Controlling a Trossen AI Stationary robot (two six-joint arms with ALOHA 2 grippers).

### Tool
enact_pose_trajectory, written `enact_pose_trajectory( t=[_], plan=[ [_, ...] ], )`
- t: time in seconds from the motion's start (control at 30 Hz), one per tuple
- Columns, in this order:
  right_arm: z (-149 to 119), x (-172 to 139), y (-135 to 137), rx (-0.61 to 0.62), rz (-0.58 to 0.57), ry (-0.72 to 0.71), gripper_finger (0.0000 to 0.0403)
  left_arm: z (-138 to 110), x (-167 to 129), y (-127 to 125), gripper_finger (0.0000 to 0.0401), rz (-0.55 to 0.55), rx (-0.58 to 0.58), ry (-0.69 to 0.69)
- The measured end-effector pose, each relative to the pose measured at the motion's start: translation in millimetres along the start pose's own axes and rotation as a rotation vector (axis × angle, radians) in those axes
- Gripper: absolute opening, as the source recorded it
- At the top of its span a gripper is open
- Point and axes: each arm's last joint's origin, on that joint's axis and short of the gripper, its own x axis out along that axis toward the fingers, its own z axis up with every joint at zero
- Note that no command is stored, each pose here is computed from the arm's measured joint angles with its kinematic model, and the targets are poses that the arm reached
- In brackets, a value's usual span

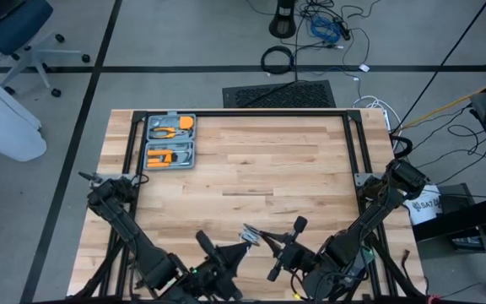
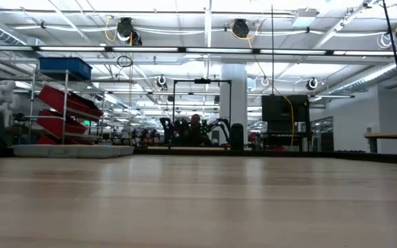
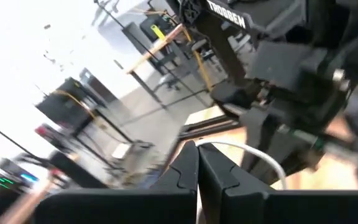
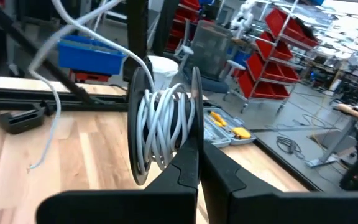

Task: Coil cords
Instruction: Coil the white wire on the spool

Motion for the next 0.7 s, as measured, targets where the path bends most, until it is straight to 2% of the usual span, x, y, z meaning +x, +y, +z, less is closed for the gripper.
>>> enact_pose_trajectory(
  t=[0.2,0.43,0.53,0.7],
  plan=[
    [-0.3,1.4,1.8,0.0,0.075,0.013,0.0,0.0,-0.6,1.0,0.0001,0.024,0.3,0.011],
    [-0.4,1.6,2.4,0.0,0.097,0.017,0.0,0.4,-6.0,-0.3,0.0002,0.016,0.632,0.005],
    [-0.5,2.4,2.3,0.001,0.101,0.018,0.0,0.7,-9.3,-1.2,0.0002,0.007,0.725,-0.004],
    [-0.4,5.3,3.6,0.021,0.175,0.033,0.0,-1.1,-9.3,-2.3,0.0001,-0.017,0.844,-0.017]
  ],
)
